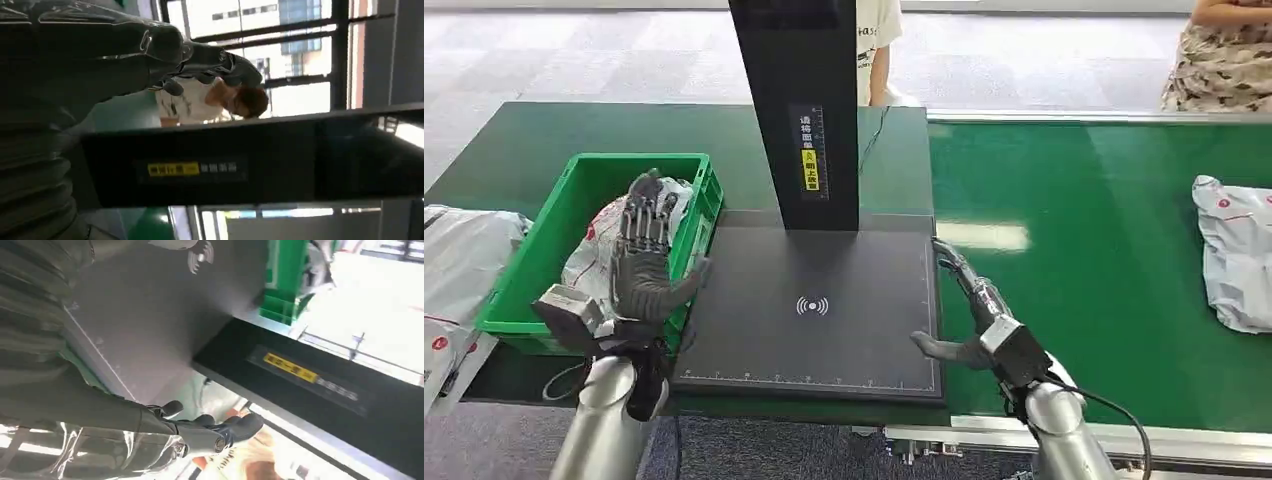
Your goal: Moved the parcel from conveyor to table for the left to box.
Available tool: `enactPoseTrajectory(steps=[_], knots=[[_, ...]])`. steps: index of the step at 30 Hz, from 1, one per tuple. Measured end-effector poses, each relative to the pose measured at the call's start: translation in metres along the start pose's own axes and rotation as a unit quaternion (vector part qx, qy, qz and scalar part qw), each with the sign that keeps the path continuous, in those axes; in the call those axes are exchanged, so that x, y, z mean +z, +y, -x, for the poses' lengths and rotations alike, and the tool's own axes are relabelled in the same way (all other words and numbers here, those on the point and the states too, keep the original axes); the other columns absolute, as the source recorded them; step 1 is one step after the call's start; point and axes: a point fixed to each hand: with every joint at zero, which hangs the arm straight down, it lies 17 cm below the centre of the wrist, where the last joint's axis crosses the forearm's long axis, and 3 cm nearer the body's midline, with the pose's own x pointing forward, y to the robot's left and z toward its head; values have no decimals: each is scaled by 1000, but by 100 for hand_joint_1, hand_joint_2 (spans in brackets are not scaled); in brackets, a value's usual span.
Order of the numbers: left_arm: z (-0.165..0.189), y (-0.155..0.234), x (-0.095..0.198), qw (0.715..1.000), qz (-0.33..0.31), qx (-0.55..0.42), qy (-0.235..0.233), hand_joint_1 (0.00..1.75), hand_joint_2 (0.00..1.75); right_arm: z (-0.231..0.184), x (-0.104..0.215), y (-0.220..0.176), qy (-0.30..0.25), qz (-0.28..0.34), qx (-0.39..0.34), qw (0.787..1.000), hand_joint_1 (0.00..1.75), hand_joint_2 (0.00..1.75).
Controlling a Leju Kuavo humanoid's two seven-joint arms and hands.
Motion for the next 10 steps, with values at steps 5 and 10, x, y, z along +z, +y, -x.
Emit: enactPoseTrajectory(steps=[5, 10], knots=[[21, -47, 27, 996, 57, 47, 48, 0, 175, -18, 2, -3, -25, 22, -25, 999, 0, 175], [34, -82, 51, 989, 89, 84, 81, 0, 175, -22, 10, -2, -24, 49, -48, 997, 0, 175]])
